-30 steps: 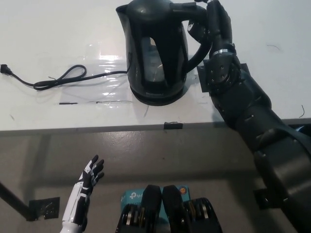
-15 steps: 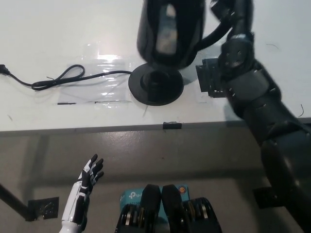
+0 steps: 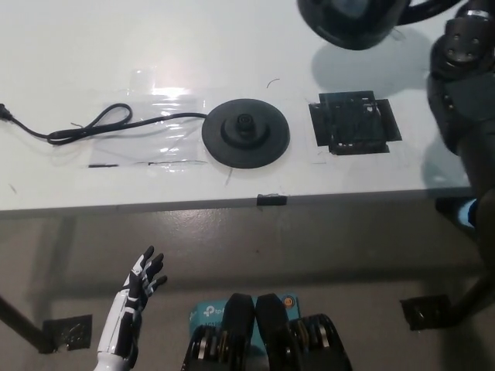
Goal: Use the right hand to grab the handle of the kettle from the base and place it on the right side
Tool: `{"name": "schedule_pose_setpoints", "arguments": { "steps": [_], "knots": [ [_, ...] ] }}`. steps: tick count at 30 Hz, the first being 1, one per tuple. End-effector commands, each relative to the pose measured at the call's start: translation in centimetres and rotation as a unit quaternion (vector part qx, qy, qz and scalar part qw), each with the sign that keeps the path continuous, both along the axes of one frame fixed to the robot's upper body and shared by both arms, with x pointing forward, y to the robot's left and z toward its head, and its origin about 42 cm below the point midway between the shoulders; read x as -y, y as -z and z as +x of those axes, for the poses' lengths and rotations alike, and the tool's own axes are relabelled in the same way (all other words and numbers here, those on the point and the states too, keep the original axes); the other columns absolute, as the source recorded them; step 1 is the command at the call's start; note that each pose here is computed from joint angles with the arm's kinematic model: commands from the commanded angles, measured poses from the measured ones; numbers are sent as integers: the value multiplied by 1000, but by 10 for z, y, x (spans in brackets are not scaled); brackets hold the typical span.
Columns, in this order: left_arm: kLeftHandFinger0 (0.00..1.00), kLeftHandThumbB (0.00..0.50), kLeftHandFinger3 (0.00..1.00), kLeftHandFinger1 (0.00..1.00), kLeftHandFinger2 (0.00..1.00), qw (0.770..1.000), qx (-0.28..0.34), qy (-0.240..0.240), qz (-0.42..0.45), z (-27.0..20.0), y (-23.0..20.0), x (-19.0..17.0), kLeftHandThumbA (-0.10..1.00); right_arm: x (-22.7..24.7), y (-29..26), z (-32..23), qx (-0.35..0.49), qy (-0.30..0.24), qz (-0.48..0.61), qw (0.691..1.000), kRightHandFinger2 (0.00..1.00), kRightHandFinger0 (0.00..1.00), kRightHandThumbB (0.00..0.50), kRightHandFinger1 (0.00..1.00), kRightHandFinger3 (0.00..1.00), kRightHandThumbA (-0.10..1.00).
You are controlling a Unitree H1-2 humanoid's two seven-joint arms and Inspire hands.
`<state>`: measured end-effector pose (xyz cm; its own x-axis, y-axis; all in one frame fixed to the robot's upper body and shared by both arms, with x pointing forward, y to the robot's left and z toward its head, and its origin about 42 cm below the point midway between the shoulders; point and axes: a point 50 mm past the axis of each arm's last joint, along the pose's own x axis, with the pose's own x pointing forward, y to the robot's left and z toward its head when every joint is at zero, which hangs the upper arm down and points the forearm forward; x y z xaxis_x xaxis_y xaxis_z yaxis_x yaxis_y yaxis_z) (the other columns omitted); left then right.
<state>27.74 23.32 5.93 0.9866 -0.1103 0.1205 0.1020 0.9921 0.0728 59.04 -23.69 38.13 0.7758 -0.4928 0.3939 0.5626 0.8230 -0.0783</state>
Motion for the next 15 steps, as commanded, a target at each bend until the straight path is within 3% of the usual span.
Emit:
{"name": "schedule_pose_setpoints", "arguments": {
  "steps": [1, 2, 3, 6, 9, 12, 14, 15],
  "knots": [
    [954, 477, 1000, 1000, 1000, 1000, 12, 4, -3, -1, -3, -3, 1000, 12, -56, -2, 106, -5, 23, 994, 423, 0, 151, 5, 601, -100],
    [952, 477, 1000, 1000, 1000, 1000, 12, 4, -4, -1, -3, -3, 1000, 13, -53, -2, 105, -5, 22, 994, 376, 0, 141, 0, 561, -100],
    [951, 477, 1000, 1000, 1000, 1000, 11, 3, -4, -1, -2, -4, 1000, 15, -48, -2, 101, -5, 21, 995, 395, 0, 146, 0, 587, -100],
    [949, 471, 1000, 1000, 1000, 1000, 12, 3, -4, -2, -1, -4, 1000, 16, -33, -2, 91, -5, 13, 996, 266, 0, 147, 0, 503, -100],
    [946, 478, 1000, 1000, 1000, 1000, 11, 1, -3, -2, -1, -4, 1000, 12, -22, -3, 84, -13, 12, 996, 269, 0, 133, 0, 499, -100],
    [955, 467, 1000, 1000, 1000, 1000, 9, 2, -3, -4, 0, -3, 1000, 4, -4, -4, 74, -18, -6, 997, 440, 0, 137, 9, 576, -100],
    [956, 475, 1000, 1000, 1000, 1000, 9, 2, -3, -4, -1, -3, 1000, 1, 5, -5, 65, -21, -28, 997, 479, 0, 137, 34, 591, -100],
    [955, 476, 1000, 1000, 1000, 1000, 9, 2, -3, -4, 0, -4, 1000, -1, 11, -6, 63, -20, -44, 997, 435, 494, 136, 321, 558, -100]
  ]
}}
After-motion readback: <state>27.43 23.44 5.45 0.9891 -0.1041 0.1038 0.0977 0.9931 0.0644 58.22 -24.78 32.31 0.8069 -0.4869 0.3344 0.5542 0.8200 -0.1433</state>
